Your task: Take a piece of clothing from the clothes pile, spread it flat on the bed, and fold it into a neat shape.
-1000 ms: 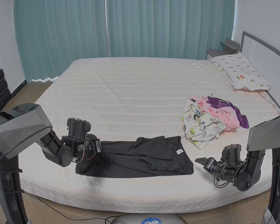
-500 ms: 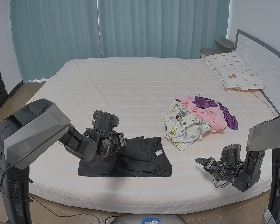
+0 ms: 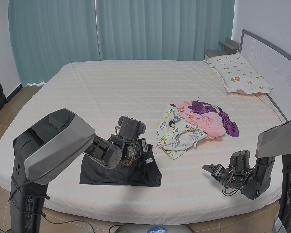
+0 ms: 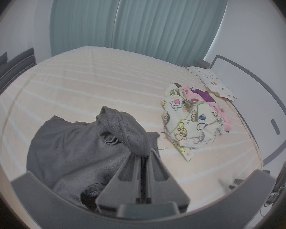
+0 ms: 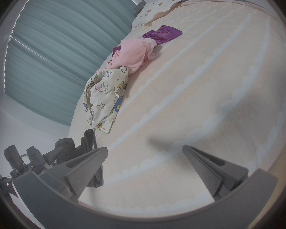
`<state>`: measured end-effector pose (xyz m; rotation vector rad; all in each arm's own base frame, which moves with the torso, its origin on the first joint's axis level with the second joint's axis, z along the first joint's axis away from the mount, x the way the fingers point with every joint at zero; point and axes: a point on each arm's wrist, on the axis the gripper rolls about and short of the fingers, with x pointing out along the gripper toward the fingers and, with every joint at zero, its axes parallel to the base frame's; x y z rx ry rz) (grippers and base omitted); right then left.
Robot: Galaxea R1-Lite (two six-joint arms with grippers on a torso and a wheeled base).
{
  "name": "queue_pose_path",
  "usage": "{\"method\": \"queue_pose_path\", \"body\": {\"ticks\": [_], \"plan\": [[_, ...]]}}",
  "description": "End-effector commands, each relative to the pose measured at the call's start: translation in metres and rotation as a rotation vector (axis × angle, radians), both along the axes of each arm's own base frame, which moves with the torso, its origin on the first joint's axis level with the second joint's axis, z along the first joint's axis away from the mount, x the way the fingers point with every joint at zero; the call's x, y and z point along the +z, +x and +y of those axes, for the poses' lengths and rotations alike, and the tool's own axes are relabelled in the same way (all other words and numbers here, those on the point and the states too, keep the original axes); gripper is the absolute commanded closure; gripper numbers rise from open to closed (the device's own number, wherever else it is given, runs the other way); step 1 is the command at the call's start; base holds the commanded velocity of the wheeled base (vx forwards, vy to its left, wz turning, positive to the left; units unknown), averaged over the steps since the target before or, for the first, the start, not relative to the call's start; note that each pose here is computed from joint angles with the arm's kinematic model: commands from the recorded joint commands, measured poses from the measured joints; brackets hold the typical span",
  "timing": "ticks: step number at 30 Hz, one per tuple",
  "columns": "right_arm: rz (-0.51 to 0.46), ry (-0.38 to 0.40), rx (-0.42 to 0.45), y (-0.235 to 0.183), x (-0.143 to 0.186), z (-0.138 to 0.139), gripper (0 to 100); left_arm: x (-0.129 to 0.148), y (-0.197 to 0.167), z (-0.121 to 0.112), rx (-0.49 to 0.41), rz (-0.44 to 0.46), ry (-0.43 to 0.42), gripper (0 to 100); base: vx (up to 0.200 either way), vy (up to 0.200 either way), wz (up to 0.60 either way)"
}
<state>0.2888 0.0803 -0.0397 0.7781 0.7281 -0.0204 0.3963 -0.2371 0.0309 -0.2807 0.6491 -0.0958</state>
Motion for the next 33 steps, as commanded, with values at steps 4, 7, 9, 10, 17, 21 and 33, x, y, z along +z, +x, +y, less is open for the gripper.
{"method": "queue_pose_path", "body": {"ticks": [4,7,9,10,17,21,33], "plan": [[0.004,-0.002,0.001,0.0,-0.001,0.0,0,-0.002,-0.001,-0.021,0.029,0.057,-0.066,100,0.0,0.0,0.0],[0.008,-0.005,0.002,-0.001,-0.002,0.0,0,0.0,0.001,-0.025,0.038,0.081,-0.072,0,0.0,0.0,0.0],[0.007,-0.008,0.004,-0.001,-0.002,0.0,0,0.002,0.001,-0.025,0.057,0.088,-0.095,0,0.0,0.0,0.0],[0.007,-0.009,0.005,-0.001,-0.002,0.0,0,0.002,-0.001,-0.025,0.067,0.094,-0.107,0,0.0,0.0,0.0],[0.008,-0.011,0.006,-0.001,-0.003,-0.001,0,0.011,-0.013,-0.013,0.075,0.115,-0.112,0,0.0,0.0,0.0],[0.011,-0.013,0.007,-0.002,-0.003,-0.001,0,0.021,-0.022,0.016,0.087,0.128,-0.142,0,0.0,0.0,0.0],[0.011,-0.013,0.007,-0.002,-0.003,-0.001,0,0.004,-0.059,0.09,0.137,0.173,-0.245,0,-0.05,0.0,0.0]]}}
